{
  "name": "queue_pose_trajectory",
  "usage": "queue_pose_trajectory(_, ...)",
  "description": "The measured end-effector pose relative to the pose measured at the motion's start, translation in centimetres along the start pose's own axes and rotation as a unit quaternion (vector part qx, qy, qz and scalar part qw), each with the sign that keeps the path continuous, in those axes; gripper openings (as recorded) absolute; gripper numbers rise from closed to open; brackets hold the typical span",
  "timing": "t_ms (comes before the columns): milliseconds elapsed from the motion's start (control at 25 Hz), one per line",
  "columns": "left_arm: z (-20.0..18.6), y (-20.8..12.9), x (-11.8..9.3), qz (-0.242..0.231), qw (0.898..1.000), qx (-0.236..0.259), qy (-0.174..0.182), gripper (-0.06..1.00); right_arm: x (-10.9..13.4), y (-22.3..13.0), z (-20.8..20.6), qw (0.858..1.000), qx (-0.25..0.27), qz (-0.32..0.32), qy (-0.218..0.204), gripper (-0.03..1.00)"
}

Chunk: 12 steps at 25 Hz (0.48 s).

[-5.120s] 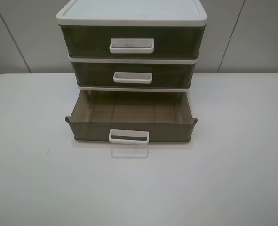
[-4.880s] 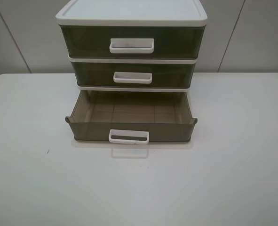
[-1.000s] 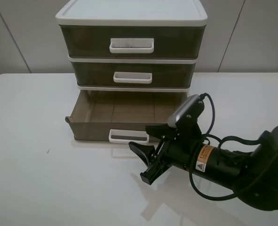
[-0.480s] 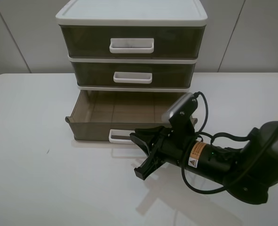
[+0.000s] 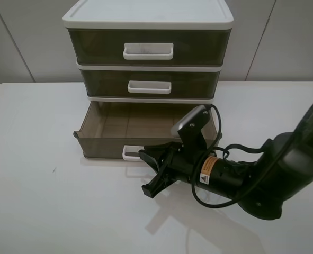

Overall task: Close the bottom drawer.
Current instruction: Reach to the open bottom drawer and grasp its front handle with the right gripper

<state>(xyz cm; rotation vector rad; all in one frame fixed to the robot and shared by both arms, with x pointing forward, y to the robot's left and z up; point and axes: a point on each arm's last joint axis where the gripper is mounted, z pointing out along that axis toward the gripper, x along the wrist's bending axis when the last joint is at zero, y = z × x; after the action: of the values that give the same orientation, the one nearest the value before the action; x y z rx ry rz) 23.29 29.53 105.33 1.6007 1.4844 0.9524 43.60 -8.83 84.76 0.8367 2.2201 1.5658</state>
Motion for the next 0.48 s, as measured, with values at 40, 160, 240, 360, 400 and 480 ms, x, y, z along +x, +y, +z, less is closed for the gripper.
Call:
queue_pose_trajectory(40, 0.0, 0.0, 0.0, 0.0, 1.0, 0.0, 0.0, 0.72, -0.05, -0.14, 0.21, 1.0, 0.005, 0.004, -0.001, 0.02)
queue_pose_trajectory(160, 0.0, 0.0, 0.0, 0.0, 1.0, 0.0, 0.0, 0.72, -0.14, -0.26, 0.7, 1.0, 0.01, 0.01, -0.001, 0.02)
queue_pose_trajectory(240, 0.0, 0.0, 0.0, 0.0, 1.0, 0.0, 0.0, 0.72, -0.18, -0.21, 0.82, 1.0, 0.011, 0.01, -0.002, 0.02)
queue_pose_trajectory(360, 0.0, 0.0, 0.0, 0.0, 1.0, 0.0, 0.0, 0.72, -0.23, -0.18, 0.89, 1.0, 0.011, 0.011, -0.004, 0.02)
queue_pose_trajectory(400, 0.0, 0.0, 0.0, 0.0, 1.0, 0.0, 0.0, 0.72, -0.26, -0.17, 0.91, 1.0, 0.011, 0.011, -0.006, 0.02)
queue_pose_trajectory(480, 0.0, 0.0, 0.0, 0.0, 1.0, 0.0, 0.0, 0.72, -0.33, -0.13, 0.93, 1.0, 0.01, 0.013, -0.01, 0.02)
